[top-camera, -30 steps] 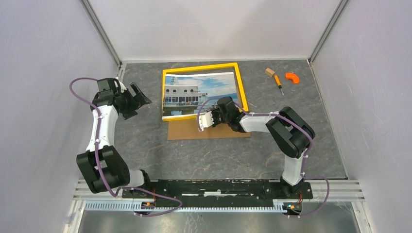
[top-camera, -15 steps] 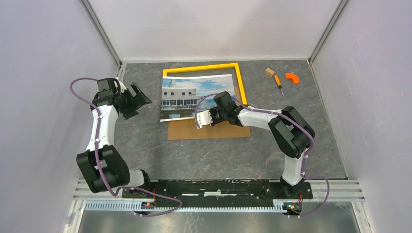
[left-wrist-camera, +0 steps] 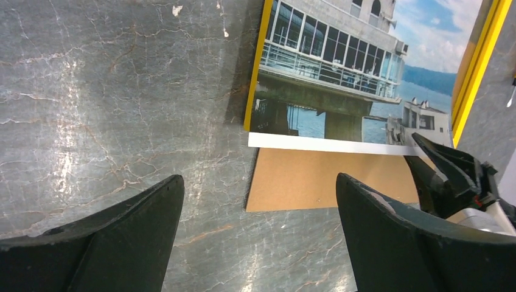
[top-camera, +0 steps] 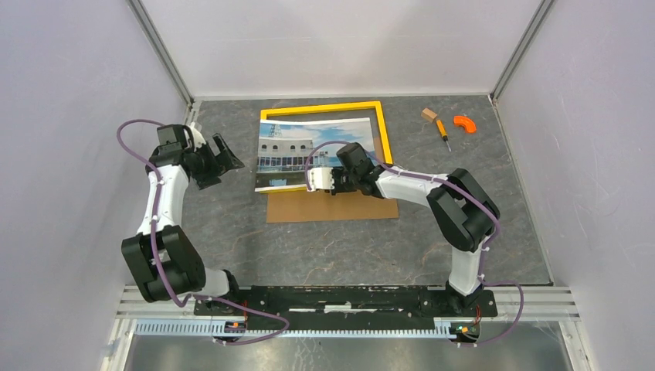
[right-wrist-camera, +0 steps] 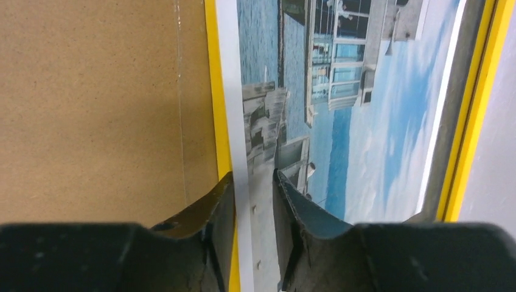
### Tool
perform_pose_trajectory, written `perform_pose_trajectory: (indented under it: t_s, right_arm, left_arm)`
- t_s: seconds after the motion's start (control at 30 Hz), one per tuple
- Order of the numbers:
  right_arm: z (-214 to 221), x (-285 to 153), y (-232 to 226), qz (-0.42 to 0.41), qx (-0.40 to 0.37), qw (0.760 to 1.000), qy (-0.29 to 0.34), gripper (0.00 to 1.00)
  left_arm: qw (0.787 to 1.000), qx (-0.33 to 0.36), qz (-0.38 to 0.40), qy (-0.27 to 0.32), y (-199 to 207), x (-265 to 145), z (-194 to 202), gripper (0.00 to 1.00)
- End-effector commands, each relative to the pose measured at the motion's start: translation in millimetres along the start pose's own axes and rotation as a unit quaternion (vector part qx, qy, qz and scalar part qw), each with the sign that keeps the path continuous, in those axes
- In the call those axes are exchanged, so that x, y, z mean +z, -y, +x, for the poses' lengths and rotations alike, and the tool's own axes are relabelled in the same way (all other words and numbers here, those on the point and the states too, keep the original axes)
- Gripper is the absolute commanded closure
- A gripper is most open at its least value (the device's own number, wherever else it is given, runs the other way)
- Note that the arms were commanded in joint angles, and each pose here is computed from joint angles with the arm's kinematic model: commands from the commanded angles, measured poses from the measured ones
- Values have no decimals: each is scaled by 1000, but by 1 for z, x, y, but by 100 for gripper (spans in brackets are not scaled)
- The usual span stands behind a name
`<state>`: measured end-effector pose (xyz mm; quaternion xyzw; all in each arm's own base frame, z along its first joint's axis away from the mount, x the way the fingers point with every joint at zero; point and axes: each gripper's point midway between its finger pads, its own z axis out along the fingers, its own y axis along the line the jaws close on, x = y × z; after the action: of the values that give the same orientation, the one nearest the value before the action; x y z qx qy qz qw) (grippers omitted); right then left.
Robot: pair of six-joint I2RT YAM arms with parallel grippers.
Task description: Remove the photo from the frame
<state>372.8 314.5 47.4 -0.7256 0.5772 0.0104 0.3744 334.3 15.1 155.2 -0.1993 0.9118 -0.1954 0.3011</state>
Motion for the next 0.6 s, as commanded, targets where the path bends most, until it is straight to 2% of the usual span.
perform_pose_trajectory:
  t_s: [0.0,0.07,0.2,0.33,0.5,0.57]
  right_arm:
    - [28,-15,-53,-86,72,992,-58,61]
    - [28,-21,-53,-82,76,992,-61,48]
    - [27,-37,-37,-66,97,991,-63,33]
    - [4,-66,-6,-51,150,987,-17,21]
    - [-5,-92,35,-47,259,964,27,14]
    - [8,-96,55,-32,313,949,29,14]
  left_arm:
    - [998,68,-6,9,-2,6,-13,0]
    - [997,81,-9,0,-2,14,-15,0]
    - [995,99,-13,-24,1,34,-14,0]
    - [996,88,-4,-18,7,54,-30,0]
    - [997,67,24,-22,19,87,-54,0]
    - [997,74,27,-24,23,99,-62,0]
